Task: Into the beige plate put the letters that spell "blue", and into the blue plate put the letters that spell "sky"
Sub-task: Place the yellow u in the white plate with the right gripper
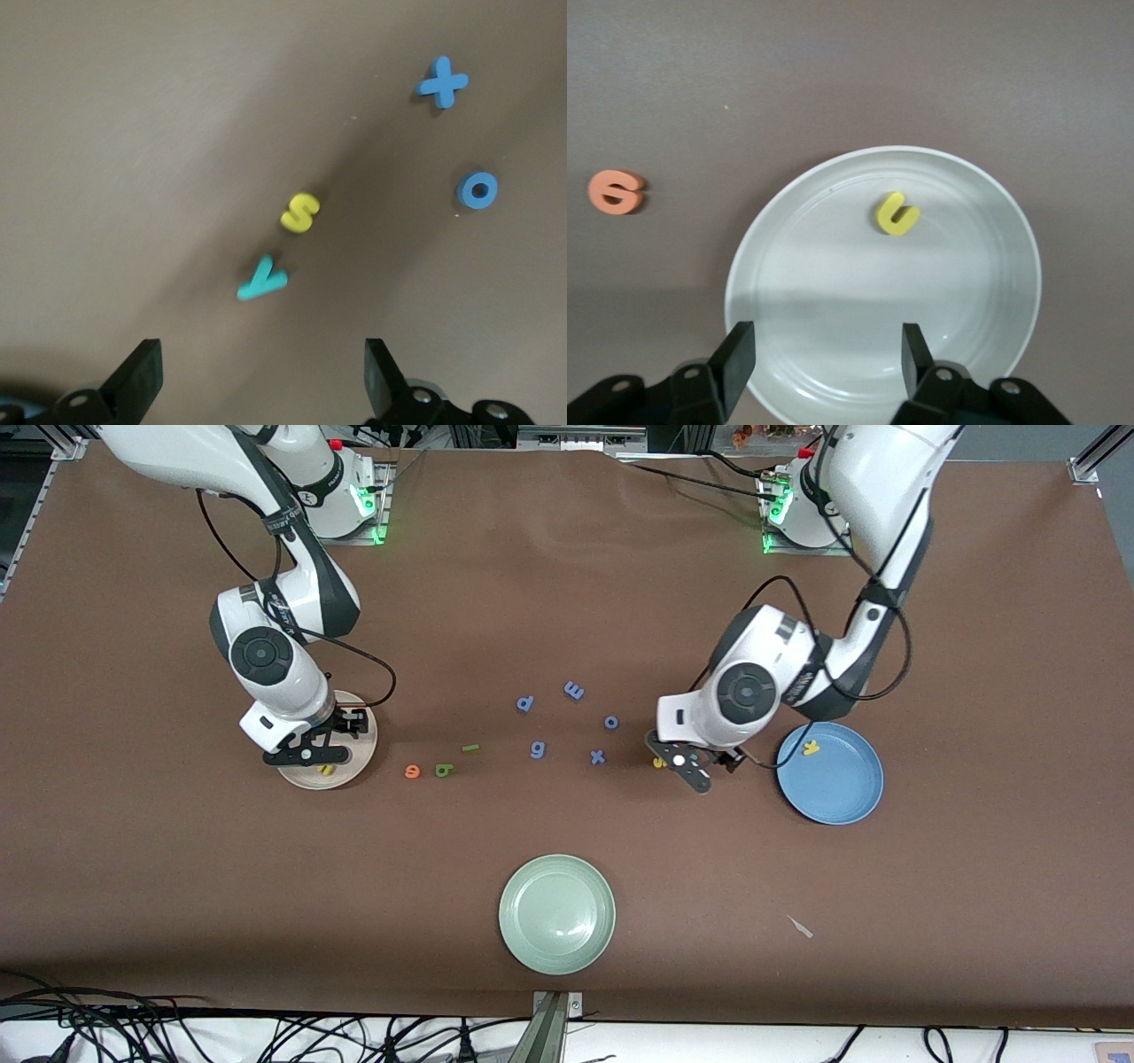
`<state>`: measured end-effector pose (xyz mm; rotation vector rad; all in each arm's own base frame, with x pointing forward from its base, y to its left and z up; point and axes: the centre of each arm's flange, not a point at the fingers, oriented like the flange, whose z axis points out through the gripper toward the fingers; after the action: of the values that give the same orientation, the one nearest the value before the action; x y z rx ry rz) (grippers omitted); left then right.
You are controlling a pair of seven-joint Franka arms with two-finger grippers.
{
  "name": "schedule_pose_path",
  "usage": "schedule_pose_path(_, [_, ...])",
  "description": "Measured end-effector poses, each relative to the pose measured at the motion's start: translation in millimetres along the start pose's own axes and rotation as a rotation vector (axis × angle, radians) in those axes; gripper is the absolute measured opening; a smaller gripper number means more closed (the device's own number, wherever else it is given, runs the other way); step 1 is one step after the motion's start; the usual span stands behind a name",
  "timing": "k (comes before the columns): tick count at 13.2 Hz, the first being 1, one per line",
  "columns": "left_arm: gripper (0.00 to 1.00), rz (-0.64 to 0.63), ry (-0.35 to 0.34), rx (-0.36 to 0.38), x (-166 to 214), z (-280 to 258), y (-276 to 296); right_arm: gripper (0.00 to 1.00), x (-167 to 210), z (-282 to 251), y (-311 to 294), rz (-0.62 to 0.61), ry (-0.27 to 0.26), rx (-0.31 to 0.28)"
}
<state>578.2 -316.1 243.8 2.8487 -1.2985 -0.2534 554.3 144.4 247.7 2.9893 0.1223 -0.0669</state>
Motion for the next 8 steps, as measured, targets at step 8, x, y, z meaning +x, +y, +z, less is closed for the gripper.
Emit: schedule_pose_path(8, [1.0, 0.284, 0.094, 0.027, 28, 66, 8, 0.75, 30, 2, -95, 0.037, 0.054, 0.116])
